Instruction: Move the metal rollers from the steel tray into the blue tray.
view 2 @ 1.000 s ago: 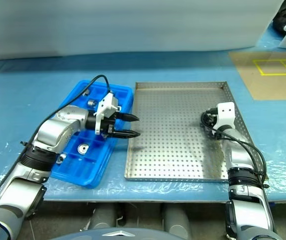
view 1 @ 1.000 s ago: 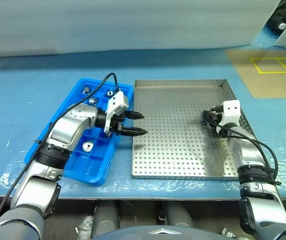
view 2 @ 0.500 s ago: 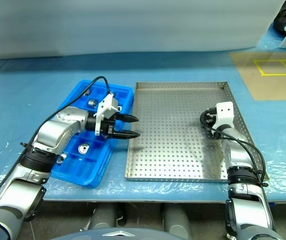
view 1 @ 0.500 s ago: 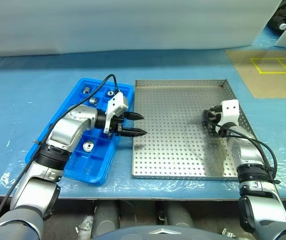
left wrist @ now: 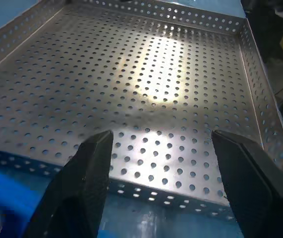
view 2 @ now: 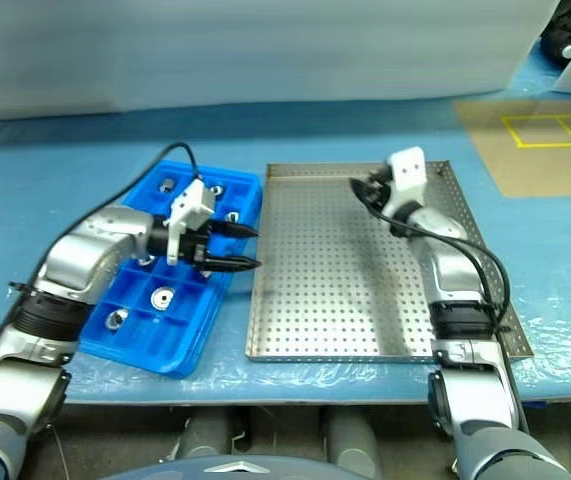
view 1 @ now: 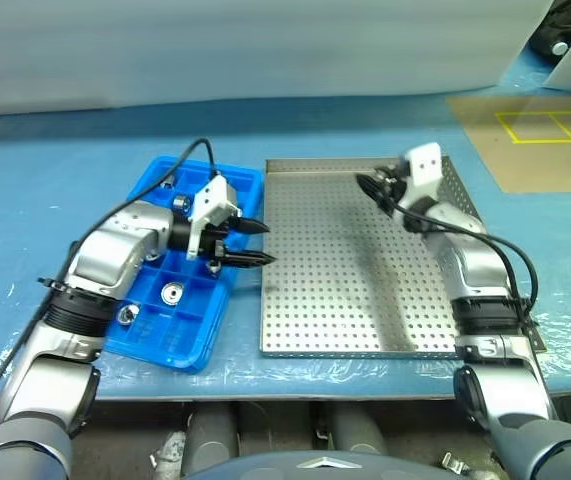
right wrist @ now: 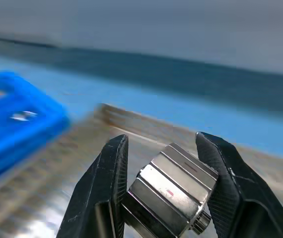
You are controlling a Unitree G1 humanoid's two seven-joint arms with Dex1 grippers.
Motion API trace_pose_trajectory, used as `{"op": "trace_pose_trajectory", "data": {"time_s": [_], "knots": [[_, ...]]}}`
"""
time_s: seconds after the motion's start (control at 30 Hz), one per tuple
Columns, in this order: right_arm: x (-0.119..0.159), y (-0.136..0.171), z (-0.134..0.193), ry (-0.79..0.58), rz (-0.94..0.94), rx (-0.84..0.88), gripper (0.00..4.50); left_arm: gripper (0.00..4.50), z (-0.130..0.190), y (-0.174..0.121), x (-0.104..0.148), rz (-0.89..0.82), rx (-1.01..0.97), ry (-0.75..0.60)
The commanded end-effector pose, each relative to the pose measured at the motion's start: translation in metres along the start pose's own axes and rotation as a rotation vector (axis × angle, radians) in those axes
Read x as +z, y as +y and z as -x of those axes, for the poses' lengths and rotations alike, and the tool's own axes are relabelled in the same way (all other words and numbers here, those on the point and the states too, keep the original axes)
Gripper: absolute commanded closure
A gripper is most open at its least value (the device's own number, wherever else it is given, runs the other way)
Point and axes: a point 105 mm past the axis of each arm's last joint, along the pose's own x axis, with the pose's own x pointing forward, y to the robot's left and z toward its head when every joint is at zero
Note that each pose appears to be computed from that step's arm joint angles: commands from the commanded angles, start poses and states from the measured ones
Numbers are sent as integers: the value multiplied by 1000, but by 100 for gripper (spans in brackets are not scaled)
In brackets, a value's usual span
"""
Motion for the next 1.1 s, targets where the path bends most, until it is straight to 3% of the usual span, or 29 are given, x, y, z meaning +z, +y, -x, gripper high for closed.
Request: {"op": "trace_pose_trajectory", "data": {"time_s": [0.03, 0.17, 0.4, 0.53, 0.67, 0.87, 1.1], "knots": [[16, 42, -9, -27, -12, 241, 278, 116, 26, 3, 15, -49, 55, -14], [15, 79, -16, -3, -7, 491, 278, 116, 54, -7, 9, -17, 105, 24], [13, 126, -30, 17, -36, 760, 278, 116, 82, -33, -1, 44, 224, 77], [12, 171, -20, 39, -86, 1038, 278, 116, 98, -56, -4, 92, 305, 96], [0, 196, -11, 94, -85, 1207, 278, 116, 107, -76, -6, 129, 344, 113], [-18, 219, -14, 137, -102, 1293, 278, 116, 110, -104, -13, 182, 380, 141], [-37, 228, -18, 179, -87, 1307, 278, 116, 107, -116, -16, 210, 416, 132]]}}
